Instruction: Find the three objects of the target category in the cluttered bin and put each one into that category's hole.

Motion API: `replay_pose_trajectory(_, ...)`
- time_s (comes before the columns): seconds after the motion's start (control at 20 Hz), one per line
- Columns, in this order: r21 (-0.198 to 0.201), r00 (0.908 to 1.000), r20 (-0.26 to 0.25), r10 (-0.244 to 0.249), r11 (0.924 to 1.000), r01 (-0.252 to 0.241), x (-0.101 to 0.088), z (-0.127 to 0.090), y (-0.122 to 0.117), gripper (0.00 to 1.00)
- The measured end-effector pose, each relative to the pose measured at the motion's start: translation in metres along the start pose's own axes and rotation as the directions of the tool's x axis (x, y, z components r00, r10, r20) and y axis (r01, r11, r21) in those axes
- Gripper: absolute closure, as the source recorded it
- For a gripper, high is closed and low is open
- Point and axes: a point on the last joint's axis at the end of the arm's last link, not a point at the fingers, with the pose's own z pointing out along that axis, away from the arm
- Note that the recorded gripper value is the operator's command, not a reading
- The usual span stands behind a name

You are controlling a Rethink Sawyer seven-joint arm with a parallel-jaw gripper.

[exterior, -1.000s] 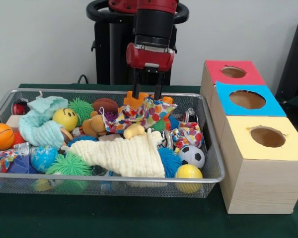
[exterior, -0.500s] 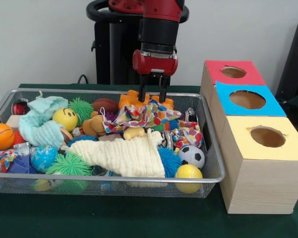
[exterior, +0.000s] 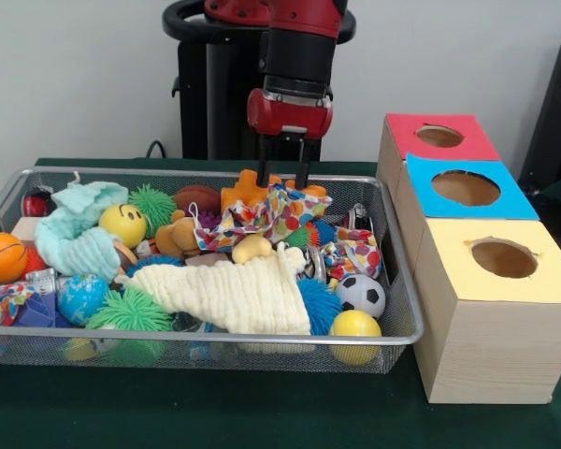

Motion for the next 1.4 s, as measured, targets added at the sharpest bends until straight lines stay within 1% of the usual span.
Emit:
replay_pose_trajectory(0.35, 0.026, 0.9985, 0.055, 0.004, 0.9997, -0.006, -0.008, -0.005, -0.009, 0.00)
replay_pose_trajectory(0.65, 0.045, 0.9921, 0.125, 0.012, 0.9988, -0.017, -0.021, -0.010, -0.018, 0.00)
replay_pose_trajectory(0.7, 0.046, 0.9897, 0.142, 0.015, 0.9987, -0.022, -0.025, -0.011, -0.020, 0.00)
replay_pose_trajectory(0.85, 0.040, 0.9852, 0.170, 0.024, 0.9987, -0.032, -0.032, -0.012, -0.022, 0.00)
replay_pose_trajectory(0.95, 0.036, 0.9836, 0.178, 0.028, 0.9987, -0.035, -0.034, -0.011, -0.022, 0.00)
replay_pose_trajectory(1.15, 0.025, 0.9785, 0.204, 0.027, 0.9991, -0.033, -0.041, -0.011, -0.016, 0.00)
replay_pose_trajectory(1.4, 0.017, 0.9766, 0.214, 0.025, 0.9994, -0.029, -0.045, -0.010, -0.012, 0.00)
